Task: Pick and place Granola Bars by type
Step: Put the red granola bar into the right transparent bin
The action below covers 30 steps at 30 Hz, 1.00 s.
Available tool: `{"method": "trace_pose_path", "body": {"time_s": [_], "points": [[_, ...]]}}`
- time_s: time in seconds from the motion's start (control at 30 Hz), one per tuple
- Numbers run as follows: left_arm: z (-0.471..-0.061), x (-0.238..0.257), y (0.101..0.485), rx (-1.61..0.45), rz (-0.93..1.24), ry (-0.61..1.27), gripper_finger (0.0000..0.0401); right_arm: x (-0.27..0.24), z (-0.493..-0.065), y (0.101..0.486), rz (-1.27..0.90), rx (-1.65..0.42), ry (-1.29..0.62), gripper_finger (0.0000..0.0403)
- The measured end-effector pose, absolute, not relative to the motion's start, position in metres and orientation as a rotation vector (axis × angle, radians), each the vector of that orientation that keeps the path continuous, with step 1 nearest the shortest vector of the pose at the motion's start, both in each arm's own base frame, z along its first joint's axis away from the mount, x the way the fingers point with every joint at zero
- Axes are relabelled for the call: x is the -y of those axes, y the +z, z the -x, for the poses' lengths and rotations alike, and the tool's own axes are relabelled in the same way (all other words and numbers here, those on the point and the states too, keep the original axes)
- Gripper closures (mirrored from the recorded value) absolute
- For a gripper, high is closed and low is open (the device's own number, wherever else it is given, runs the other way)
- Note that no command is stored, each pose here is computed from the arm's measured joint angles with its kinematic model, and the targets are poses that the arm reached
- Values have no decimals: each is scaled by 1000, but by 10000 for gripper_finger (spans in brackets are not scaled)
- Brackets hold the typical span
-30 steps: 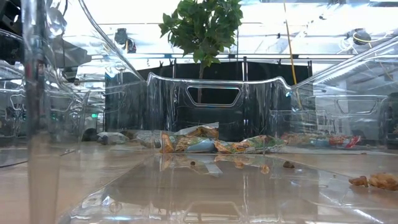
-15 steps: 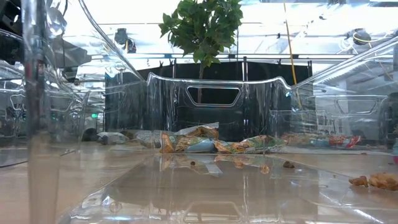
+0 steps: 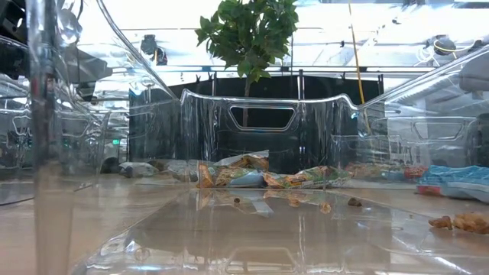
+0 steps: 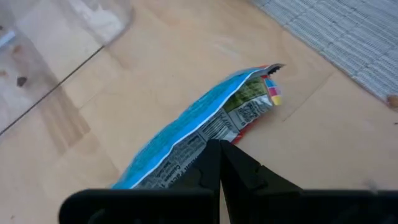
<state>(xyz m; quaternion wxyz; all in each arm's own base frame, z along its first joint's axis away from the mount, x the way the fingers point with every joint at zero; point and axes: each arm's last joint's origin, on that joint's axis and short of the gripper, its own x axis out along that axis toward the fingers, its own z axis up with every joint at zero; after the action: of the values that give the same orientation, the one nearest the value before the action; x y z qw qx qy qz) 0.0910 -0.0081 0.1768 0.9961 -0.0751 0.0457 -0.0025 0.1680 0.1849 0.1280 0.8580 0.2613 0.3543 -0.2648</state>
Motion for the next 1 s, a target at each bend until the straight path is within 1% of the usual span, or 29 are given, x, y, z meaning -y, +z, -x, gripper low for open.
{"method": "trace_pose_path", "body": {"time_s": [0.17,0.3,0.47,0.53,0.63,0.7,0.87,1.0], "points": [[-91,8,177,-92,150,-5,324,-186,-167,146,-579,-778,-480,403],[-91,8,177,-92,150,-5,324,-183,-163,162,-596,-760,-440,403],[-91,8,177,-92,150,-5,325,-180,-160,175,-615,-755,-398,402],[-91,8,177,-92,150,-5,324,-180,-160,178,-607,-766,-365,396],[-91,8,177,-92,150,-5,325,-179,-164,181,-638,-778,-336,369],[-91,8,177,-91,151,-5,324,-179,-167,180,-658,-780,-310,340],[-91,8,177,-92,150,-5,325,-180,-178,174,-724,-688,-214,257],[-91,8,177,-92,150,-6,325,-171,-182,163,-771,-649,-219,208]]}}
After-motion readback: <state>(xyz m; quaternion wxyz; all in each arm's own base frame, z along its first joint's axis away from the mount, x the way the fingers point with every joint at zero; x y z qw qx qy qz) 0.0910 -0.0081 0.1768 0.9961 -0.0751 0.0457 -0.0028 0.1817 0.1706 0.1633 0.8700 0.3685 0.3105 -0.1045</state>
